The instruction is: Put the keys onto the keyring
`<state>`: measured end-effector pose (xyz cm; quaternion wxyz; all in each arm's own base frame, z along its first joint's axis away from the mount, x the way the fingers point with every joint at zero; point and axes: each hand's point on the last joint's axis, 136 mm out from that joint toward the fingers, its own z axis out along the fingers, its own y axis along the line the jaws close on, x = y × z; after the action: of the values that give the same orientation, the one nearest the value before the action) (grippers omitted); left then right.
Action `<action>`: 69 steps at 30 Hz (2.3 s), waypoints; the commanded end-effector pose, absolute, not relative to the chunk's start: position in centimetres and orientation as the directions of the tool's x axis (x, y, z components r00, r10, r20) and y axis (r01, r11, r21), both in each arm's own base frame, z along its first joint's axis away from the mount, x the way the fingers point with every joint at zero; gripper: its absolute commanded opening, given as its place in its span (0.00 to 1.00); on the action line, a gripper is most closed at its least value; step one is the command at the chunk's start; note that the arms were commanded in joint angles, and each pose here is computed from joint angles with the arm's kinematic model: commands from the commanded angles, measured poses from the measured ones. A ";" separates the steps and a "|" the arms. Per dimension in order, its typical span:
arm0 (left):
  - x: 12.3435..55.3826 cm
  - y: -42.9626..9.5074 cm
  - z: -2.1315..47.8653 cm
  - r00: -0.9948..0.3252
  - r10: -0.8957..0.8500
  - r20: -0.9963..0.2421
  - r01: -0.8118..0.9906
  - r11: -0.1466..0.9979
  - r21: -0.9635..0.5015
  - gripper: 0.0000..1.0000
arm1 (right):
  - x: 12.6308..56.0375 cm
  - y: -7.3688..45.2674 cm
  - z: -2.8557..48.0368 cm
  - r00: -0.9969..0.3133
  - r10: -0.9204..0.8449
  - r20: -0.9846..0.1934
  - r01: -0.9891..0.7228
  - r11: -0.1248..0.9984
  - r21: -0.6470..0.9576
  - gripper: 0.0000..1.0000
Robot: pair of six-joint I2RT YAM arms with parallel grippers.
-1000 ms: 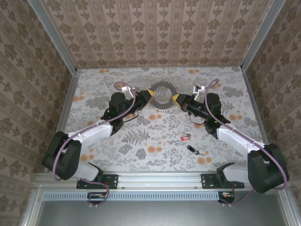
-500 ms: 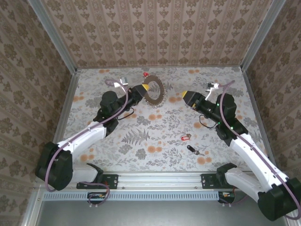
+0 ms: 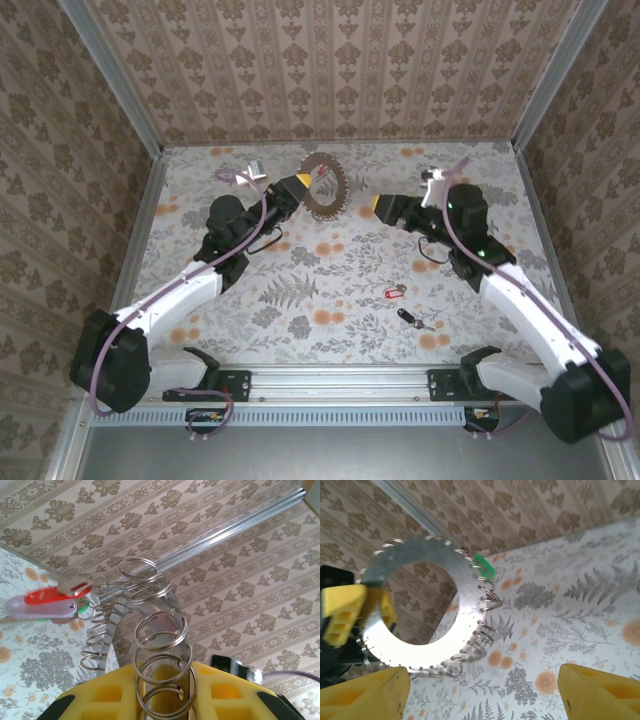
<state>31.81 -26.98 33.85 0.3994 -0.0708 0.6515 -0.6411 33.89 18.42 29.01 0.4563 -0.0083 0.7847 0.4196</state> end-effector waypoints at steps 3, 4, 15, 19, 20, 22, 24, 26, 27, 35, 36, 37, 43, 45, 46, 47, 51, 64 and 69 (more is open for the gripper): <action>31.6 -27.0 37.7 -0.672 -0.643 -0.367 0.483 -0.005 -0.876 0.00 | 35.5 22.0 30.2 -0.711 0.429 -0.557 -0.390 0.418 0.820 0.80; 31.8 -27.1 37.8 -0.679 -0.643 -0.354 0.484 -0.030 -0.875 0.00 | 35.9 22.3 30.2 -0.721 0.447 -0.529 -0.376 0.389 0.841 0.80; 32.8 -27.9 38.3 -0.721 -0.640 -0.264 0.462 -0.160 -0.872 0.00 | 38.5 24.0 29.1 -0.791 0.463 -0.400 -0.290 0.293 0.911 0.75; 32.6 -27.9 38.9 -0.725 -0.636 -0.264 0.473 -0.182 -0.862 0.00 | 39.6 24.1 28.4 -0.792 0.494 -0.358 -0.254 0.267 0.930 0.73; 32.5 -27.8 39.1 -0.723 -0.639 -0.263 0.475 -0.183 -0.861 0.00 | 39.8 24.0 28.0 -0.789 0.506 -0.347 -0.237 0.271 0.933 0.73; 32.3 -27.6 39.3 -0.718 -0.644 -0.264 0.479 -0.181 -0.859 0.00 | 40.0 24.2 28.2 -0.788 0.506 -0.349 -0.251 0.255 0.934 0.66; 32.2 -27.5 39.2 -0.718 -0.642 -0.270 0.478 -0.173 -0.861 0.00 | 39.9 24.5 29.1 -0.791 0.502 -0.350 -0.285 0.203 0.937 0.59; 32.2 -27.5 39.0 -0.720 -0.640 -0.269 0.472 -0.167 -0.866 0.00 | 39.5 24.8 30.7 -0.791 0.500 -0.353 -0.330 0.137 0.934 0.53; 32.2 -27.4 38.8 -0.721 -0.641 -0.264 0.467 -0.167 -0.868 0.00 | 39.4 24.9 31.3 -0.789 0.499 -0.358 -0.348 0.118 0.930 0.50; 32.2 -27.0 37.6 -0.711 -0.653 -0.261 0.443 -0.127 -0.887 0.07 | 38.6 24.4 32.5 -0.760 0.508 -0.405 -0.390 0.142 0.910 0.27; 32.2 -27.0 37.3 -0.709 -0.652 -0.268 0.437 -0.108 -0.893 0.11 | 38.5 24.3 32.5 -0.756 0.507 -0.414 -0.396 0.149 0.906 0.24; 32.2 -26.9 37.2 -0.704 -0.652 -0.280 0.435 -0.085 -0.896 0.14 | 38.3 24.3 32.7 -0.752 0.505 -0.423 -0.404 0.153 0.902 0.24; 31.8 -26.2 35.8 -0.677 -0.643 -0.359 0.408 0.078 -0.910 0.52 | 37.1 23.8 33.2 -0.733 0.467 -0.494 -0.436 0.234 0.869 0.13; 31.7 -25.8 35.2 -0.671 -0.628 -0.393 0.396 0.144 -0.907 0.65 | 36.4 23.5 34.1 -0.716 0.464 -0.522 -0.460 0.248 0.852 0.11; 31.6 -25.5 34.5 -0.674 -0.617 -0.406 0.376 0.186 -0.908 0.71 | 36.2 23.3 34.4 -0.710 0.461 -0.532 -0.467 0.256 0.846 0.10; 31.5 -25.1 33.9 -0.671 -0.610 -0.420 0.357 0.230 -0.905 0.76 | 36.1 23.1 34.6 -0.708 0.458 -0.538 -0.471 0.262 0.843 0.09; 31.1 -22.7 31.2 -0.661 -0.566 -0.492 0.280 0.423 -0.862 0.93 | 35.1 22.8 35.0 -0.703 0.424 -0.570 -0.497 0.280 0.821 0.09; 28.2 -24.3 33.4 -0.739 -0.196 -0.644 0.550 0.377 -0.745 0.96 | 31.5 24.1 34.7 -0.697 0.104 -0.710 -0.660 0.295 0.691 0.11; 28.0 -25.3 33.4 -0.753 -0.141 -0.643 0.580 0.321 -0.749 0.91 | 31.5 24.4 34.5 -0.698 0.087 -0.711 -0.669 0.275 0.691 0.12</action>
<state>29.37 -24.41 31.97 0.3320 0.0881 0.7674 -0.5414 32.19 24.07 33.33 0.3302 -0.1632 0.7413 0.5611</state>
